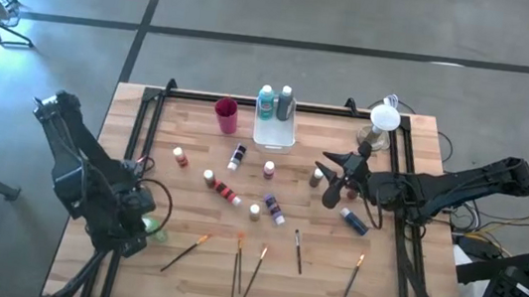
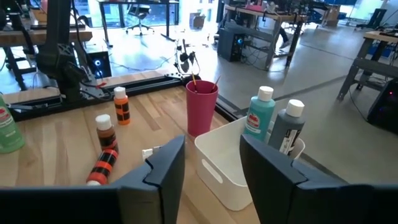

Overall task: Pick & Place Paint Supplies
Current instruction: Put the green paint bottle into the white bin

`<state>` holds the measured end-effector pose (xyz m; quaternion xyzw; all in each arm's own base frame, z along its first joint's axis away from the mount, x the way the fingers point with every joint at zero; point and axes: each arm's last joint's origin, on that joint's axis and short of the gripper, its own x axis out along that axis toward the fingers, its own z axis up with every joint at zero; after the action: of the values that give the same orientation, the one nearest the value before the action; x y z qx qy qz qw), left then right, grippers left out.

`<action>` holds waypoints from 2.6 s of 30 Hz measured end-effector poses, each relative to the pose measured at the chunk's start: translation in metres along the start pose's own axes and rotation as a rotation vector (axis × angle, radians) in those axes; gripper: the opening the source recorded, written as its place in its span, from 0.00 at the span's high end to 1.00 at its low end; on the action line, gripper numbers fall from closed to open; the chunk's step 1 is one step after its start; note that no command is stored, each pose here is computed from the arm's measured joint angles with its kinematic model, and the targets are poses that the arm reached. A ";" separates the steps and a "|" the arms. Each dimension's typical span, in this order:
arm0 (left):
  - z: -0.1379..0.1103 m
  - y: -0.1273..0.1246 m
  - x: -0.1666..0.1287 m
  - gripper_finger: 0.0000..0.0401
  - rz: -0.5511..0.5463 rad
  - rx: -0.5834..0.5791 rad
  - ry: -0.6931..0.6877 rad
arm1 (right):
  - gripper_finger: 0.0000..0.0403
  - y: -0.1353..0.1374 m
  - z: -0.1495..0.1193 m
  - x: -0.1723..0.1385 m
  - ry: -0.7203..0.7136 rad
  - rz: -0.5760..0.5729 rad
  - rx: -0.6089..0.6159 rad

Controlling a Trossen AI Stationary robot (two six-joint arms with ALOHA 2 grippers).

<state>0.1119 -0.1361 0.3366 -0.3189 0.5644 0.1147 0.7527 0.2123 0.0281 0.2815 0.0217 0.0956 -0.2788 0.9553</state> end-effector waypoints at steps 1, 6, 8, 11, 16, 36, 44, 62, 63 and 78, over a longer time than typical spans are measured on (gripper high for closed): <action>0.000 0.000 0.000 0.75 0.005 -0.022 -0.001 | 0.61 0.000 0.000 0.000 0.000 0.000 0.000; 0.001 0.004 0.000 0.75 0.045 -0.111 0.000 | 0.57 0.000 0.000 0.000 0.001 0.001 -0.004; 0.001 0.006 0.000 0.75 0.066 -0.116 -0.001 | 0.56 0.000 0.000 0.000 0.001 0.001 -0.003; 0.001 0.007 0.002 0.75 0.108 -0.126 -0.001 | 0.55 0.000 0.000 0.000 0.001 0.001 -0.004; 0.000 0.007 0.008 0.75 0.175 -0.123 -0.003 | 0.52 0.000 -0.001 0.000 0.003 0.001 -0.004; 0.008 0.003 0.018 0.57 0.233 -0.192 0.032 | 0.56 0.000 -0.001 0.000 0.003 0.000 -0.003; 0.007 -0.003 0.026 0.57 0.260 -0.192 0.063 | 0.57 0.000 -0.001 0.000 0.003 0.000 -0.003; 0.010 -0.006 0.035 0.57 0.295 -0.152 0.072 | 0.51 0.000 -0.001 0.000 0.003 0.000 -0.004; 0.010 -0.005 0.036 0.57 0.300 -0.151 0.073 | 0.52 0.000 -0.001 0.000 0.003 0.001 -0.003; 0.010 0.003 0.053 0.57 0.335 -0.131 0.164 | 0.56 0.000 -0.001 0.000 0.003 0.001 -0.003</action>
<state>0.1354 -0.1375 0.2883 -0.2772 0.6603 0.2483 0.6523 0.2125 0.0282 0.2804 0.0206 0.0977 -0.2781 0.9553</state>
